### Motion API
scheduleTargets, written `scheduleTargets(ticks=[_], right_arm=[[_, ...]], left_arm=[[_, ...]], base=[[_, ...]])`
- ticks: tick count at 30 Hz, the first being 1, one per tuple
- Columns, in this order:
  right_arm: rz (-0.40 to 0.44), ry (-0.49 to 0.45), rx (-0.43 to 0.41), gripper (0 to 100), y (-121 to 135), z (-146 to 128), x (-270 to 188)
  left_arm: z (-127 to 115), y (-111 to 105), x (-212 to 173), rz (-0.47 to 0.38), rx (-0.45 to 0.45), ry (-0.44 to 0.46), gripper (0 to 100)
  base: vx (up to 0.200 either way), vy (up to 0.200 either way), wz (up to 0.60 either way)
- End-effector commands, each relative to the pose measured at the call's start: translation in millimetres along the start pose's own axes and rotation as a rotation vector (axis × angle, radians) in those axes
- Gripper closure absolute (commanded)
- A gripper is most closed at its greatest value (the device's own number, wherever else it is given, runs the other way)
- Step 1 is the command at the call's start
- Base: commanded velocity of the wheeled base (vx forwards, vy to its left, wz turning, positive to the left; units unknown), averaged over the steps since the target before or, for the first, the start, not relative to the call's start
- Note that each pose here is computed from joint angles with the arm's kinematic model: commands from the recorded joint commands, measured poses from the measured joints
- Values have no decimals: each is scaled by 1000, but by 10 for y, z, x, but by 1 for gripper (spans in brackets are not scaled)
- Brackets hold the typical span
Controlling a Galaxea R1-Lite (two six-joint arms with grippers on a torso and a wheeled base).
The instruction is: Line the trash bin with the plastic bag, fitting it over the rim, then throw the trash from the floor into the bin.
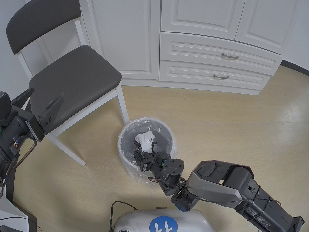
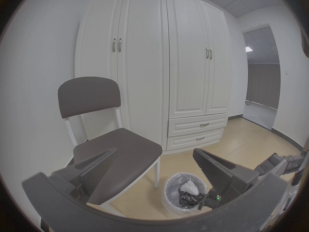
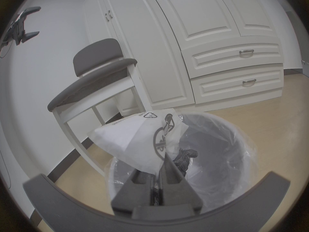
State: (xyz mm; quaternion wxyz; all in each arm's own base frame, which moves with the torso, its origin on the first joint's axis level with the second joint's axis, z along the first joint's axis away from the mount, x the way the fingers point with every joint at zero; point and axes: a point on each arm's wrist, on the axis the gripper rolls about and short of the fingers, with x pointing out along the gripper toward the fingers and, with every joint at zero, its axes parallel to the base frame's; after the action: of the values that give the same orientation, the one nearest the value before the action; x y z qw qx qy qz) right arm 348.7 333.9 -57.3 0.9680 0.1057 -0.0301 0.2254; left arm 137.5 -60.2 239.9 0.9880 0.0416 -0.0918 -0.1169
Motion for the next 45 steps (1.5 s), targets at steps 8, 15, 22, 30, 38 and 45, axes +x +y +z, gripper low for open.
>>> scheduleTargets(ticks=[8,15,22,30,38,45], right_arm=[[3,-78,39,100,-25,4,151],[-3,-66,34,100,-33,14,171],[-7,-67,33,100,-44,43,198],[-9,-64,32,100,-46,42,192],[-9,-64,34,0,-48,44,187],[-14,-61,31,0,-61,72,183]], left_arm=[[-4,1,-5,0,3,3,0],[-4,1,-5,0,3,3,0],[1,2,-8,1,3,0,0],[8,3,-10,1,2,-3,0],[26,15,-52,5,31,-15,0],[25,15,-56,3,32,-15,0]], base=[[0,0,0],[0,0,0],[0,0,0],[0,0,0],[0,0,0],[0,0,0]])
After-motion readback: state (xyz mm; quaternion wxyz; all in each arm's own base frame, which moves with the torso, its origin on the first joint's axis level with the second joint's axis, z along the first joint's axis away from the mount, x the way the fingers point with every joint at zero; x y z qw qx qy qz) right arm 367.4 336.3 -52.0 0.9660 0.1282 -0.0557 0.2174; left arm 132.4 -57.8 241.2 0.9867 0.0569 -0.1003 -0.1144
